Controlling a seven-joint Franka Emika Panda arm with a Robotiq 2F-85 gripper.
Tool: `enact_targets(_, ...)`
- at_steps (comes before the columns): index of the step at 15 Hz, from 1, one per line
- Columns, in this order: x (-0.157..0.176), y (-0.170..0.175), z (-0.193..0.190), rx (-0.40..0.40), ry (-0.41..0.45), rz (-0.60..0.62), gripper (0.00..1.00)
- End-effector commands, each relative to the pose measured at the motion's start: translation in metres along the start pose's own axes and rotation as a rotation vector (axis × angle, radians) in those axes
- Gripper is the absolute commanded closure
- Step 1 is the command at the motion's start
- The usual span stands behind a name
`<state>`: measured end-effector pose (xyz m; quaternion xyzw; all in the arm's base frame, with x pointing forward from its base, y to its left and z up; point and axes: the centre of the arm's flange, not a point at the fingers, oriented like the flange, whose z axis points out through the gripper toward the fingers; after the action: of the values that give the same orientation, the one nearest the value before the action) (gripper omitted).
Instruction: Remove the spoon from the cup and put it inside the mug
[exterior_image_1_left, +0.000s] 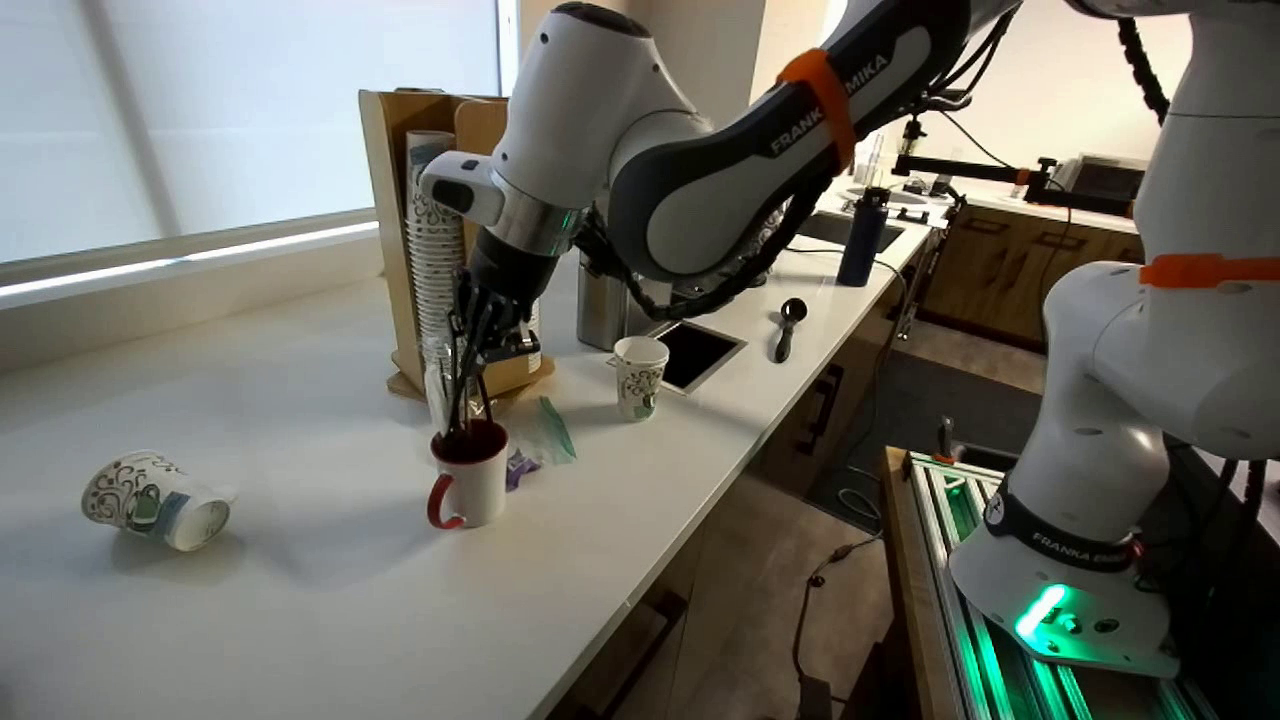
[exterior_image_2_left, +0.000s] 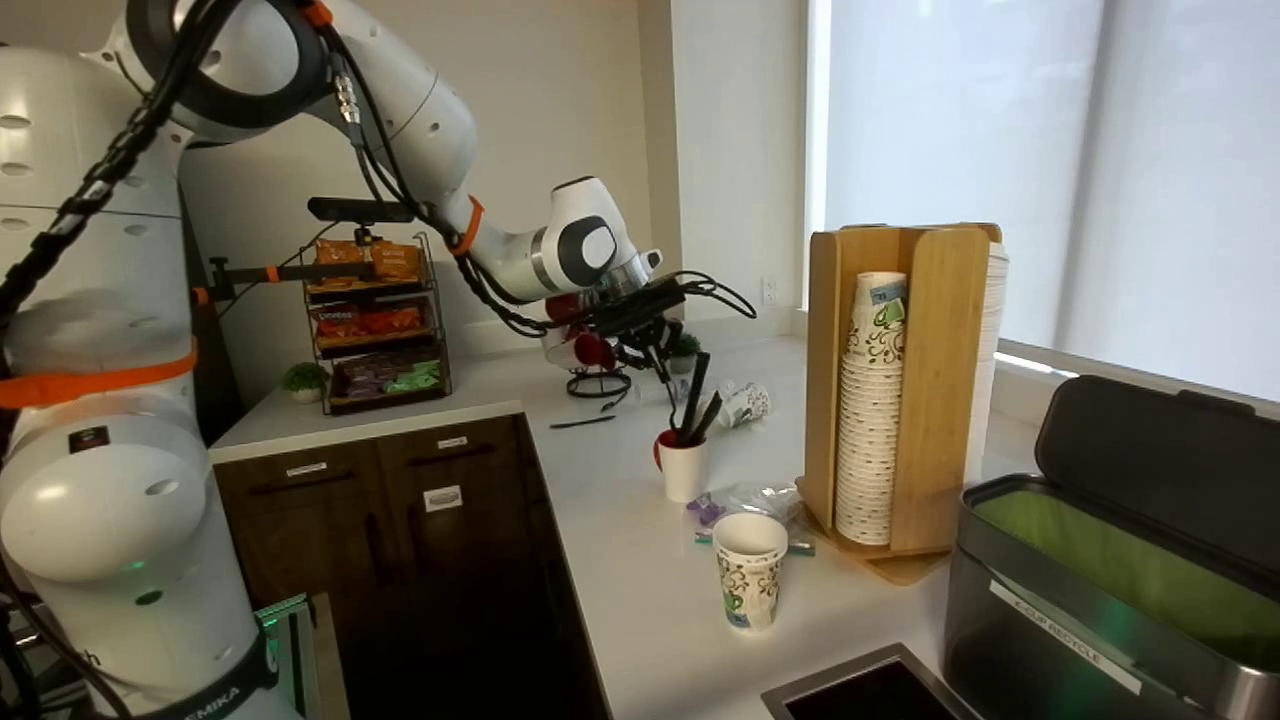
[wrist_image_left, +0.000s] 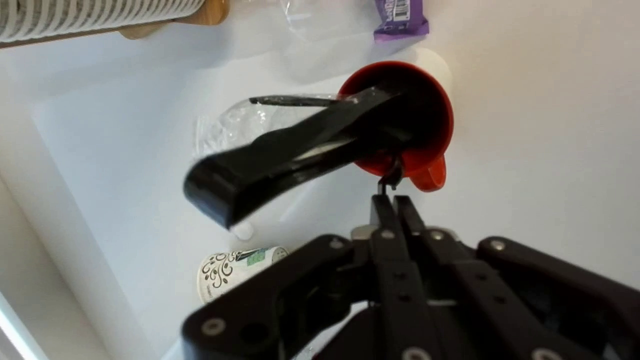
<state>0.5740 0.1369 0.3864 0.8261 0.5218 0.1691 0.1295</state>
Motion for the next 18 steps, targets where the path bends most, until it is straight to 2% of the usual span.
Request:
enact_targets(1, 0.005, 0.005, 0.01, 0.018, -0.072, 0.024, 0.99)
enact_targets(8, 0.007, 0.0, 0.026, 0.113, -0.167, 0.034, 0.99)
enact_targets(9, 0.007, 0.0, 0.027, 0.117, -0.18, 0.04, 0.71)
enact_targets(10, 0.006, -0.001, 0.028, 0.125, -0.186, 0.048, 0.7)
enact_targets(11, 0.006, -0.001, 0.026, 0.126, -0.178, 0.052, 0.65)
enact_targets(15, 0.005, 0.001, -0.003, 0.074, -0.112, 0.071, 0.34)
enact_targets(18, -0.005, -0.004, -0.048, 0.023, -0.045, 0.098, 0.12)
